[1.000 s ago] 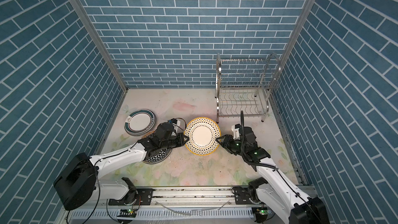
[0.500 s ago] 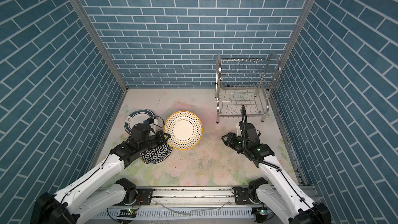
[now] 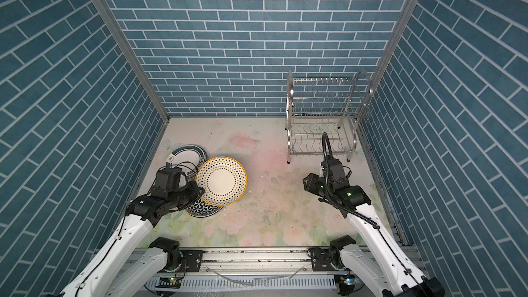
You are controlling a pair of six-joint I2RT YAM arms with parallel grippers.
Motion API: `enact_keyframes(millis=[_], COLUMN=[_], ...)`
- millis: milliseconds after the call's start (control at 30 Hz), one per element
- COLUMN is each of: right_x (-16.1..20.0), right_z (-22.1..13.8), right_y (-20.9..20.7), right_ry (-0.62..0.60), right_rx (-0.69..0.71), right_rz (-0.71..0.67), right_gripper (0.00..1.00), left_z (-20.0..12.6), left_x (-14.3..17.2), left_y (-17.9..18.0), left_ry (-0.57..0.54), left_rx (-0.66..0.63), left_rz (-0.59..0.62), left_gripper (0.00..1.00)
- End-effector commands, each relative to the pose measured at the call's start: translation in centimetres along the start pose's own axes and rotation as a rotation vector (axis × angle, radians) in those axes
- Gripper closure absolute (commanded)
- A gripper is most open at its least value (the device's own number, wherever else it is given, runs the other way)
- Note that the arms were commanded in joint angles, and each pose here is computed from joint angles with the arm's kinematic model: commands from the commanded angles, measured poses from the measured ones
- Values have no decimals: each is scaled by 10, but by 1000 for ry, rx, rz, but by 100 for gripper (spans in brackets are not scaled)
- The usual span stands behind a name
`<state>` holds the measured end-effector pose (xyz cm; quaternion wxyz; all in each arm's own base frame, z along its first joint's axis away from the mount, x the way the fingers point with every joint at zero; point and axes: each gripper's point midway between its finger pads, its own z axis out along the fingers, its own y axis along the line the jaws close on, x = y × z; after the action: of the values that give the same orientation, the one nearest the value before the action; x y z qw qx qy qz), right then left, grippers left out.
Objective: Unload the plates from the dish rack
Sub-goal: Place the plate among the plates.
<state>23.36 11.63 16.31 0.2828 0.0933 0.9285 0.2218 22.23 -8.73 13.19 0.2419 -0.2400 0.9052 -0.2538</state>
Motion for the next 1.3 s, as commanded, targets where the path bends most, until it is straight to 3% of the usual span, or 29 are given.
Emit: enact_keyframes(millis=[0, 400, 700, 1267], right_x=[-10, -3, 4, 9], right_z=[-15, -14, -11, -9], right_y=[-5, -14, -18, -19], right_ry=[-43, -24, -9, 0], right_rx=[53, 81, 89, 77], right_rz=[-53, -62, -61, -65], right_gripper=[49, 49, 49, 49], left_z=[-20, -32, -19, -11], left_x=[-25, -28, -22, -8], left_y=[-21, 18, 38, 55], left_ry=[-98, -153, -151, -139], left_rx=[92, 52, 27, 14], left_rz=[-9, -143, -218, -270], left_gripper=[100, 100, 100, 100])
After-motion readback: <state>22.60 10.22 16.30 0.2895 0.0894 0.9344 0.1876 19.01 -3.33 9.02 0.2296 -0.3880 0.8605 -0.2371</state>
